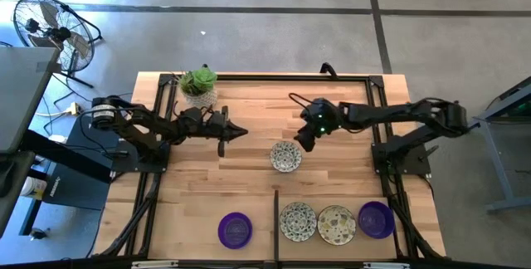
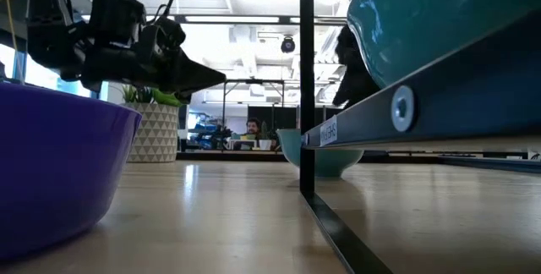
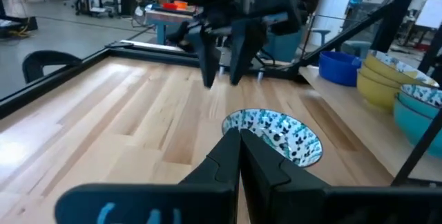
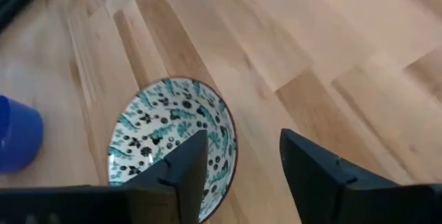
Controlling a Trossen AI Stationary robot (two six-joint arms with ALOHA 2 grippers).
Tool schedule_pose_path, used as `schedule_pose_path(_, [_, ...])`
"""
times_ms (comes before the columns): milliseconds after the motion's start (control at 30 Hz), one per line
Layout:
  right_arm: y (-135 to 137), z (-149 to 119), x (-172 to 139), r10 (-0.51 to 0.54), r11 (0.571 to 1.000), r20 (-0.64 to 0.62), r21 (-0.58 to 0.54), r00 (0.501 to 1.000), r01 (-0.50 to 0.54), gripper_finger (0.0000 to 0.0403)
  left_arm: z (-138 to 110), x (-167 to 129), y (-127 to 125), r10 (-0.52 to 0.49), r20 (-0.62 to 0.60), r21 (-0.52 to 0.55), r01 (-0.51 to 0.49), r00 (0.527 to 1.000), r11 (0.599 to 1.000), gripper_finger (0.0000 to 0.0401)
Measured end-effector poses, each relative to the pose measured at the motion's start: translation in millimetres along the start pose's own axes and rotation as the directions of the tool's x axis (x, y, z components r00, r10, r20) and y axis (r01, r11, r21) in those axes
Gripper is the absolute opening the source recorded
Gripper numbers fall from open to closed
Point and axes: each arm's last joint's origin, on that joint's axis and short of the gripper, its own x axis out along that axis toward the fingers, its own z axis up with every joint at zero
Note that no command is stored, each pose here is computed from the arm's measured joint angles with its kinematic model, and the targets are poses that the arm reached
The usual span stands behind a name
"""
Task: Pick & Place Mini bowls
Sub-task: Stack the blue patterned bowl on the blue patterned bowls on the shelf
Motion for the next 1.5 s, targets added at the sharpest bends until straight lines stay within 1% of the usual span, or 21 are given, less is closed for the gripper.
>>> schedule_pose_path(67, [-2,2,10,0.001,1.000,-0.037,0.007,0.999,-0.001,0.0173,0,0,0,-0.007,-0.003,0.016,0.008,1.000,1.000,0.0005])
schedule_pose_path(167, [-5,2,24,0.032,0.999,-0.098,0.006,0.995,-0.031,0.0171,-1,0,-1,-0.013,-0.010,0.021,0.013,1.000,1.000,0.0005])
schedule_pose_path(333, [-10,-3,43,0.043,0.999,-0.171,0.005,0.984,-0.042,0.0155,-5,0,0,-0.009,-0.046,0.009,0.009,0.999,1.000,0.0005])
schedule_pose_path(400, [-11,-5,49,0.071,0.997,-0.191,0.010,0.979,-0.071,0.0145,-5,0,0,-0.008,-0.049,0.008,0.009,0.999,1.000,0.0005])
schedule_pose_path(500, [-11,-4,56,0.129,0.992,-0.186,0.009,0.974,-0.129,0.0124,-5,0,-1,-0.012,-0.053,0.007,0.012,0.999,1.000,0.0005])
schedule_pose_path(567, [-12,-6,61,0.146,0.989,-0.193,0.022,0.970,-0.145,0.0107,-6,0,-1,-0.018,-0.059,0.004,0.019,0.998,1.000,0.0005])
schedule_pose_path(700, [-16,-10,69,0.138,0.990,-0.226,0.042,0.964,-0.132,0.0068,-8,0,-1,-0.021,-0.078,-0.004,0.021,0.997,1.000,0.0005])
schedule_pose_path(867, [-17,-12,71,0.130,0.991,-0.233,0.056,0.964,-0.120,0.0015,-7,0,-1,-0.021,-0.076,-0.005,0.021,0.997,1.000,0.0005])
schedule_pose_path(933, [-16,-12,69,0.136,0.990,-0.236,0.069,0.962,-0.123,0.0009,-8,0,-1,-0.021,-0.079,-0.006,0.021,0.997,1.000,0.0005])
schedule_pose_path(1067, [-15,-8,57,0.186,0.982,-0.249,0.085,0.950,-0.170,0.0020,-9,0,0,-0.020,-0.092,-0.010,0.019,0.996,1.000,0.0005])
schedule_pose_path(1200, [-13,-1,32,0.193,0.980,-0.232,0.088,0.953,-0.177,0.0012,-9,0,-1,-0.023,-0.097,-0.012,0.022,0.995,1.000,0.0005])
schedule_pose_path(1300, [-8,3,3,0.192,0.980,-0.216,0.094,0.957,-0.175,0.0007,-9,0,-1,-0.031,-0.098,-0.013,0.030,0.995,0.999,0.0005])
schedule_pose_path(1367, [-2,3,-18,0.190,0.979,-0.202,0.107,0.961,-0.171,0.0012,-10,0,-1,-0.031,-0.098,-0.013,0.030,0.995,0.999,0.0005])
schedule_pose_path(1500, [21,-3,-56,0.139,0.986,-0.213,0.116,0.967,-0.116,0.0023,-10,0,-1,-0.028,-0.098,-0.012,0.027,0.995,1.000,0.0005])
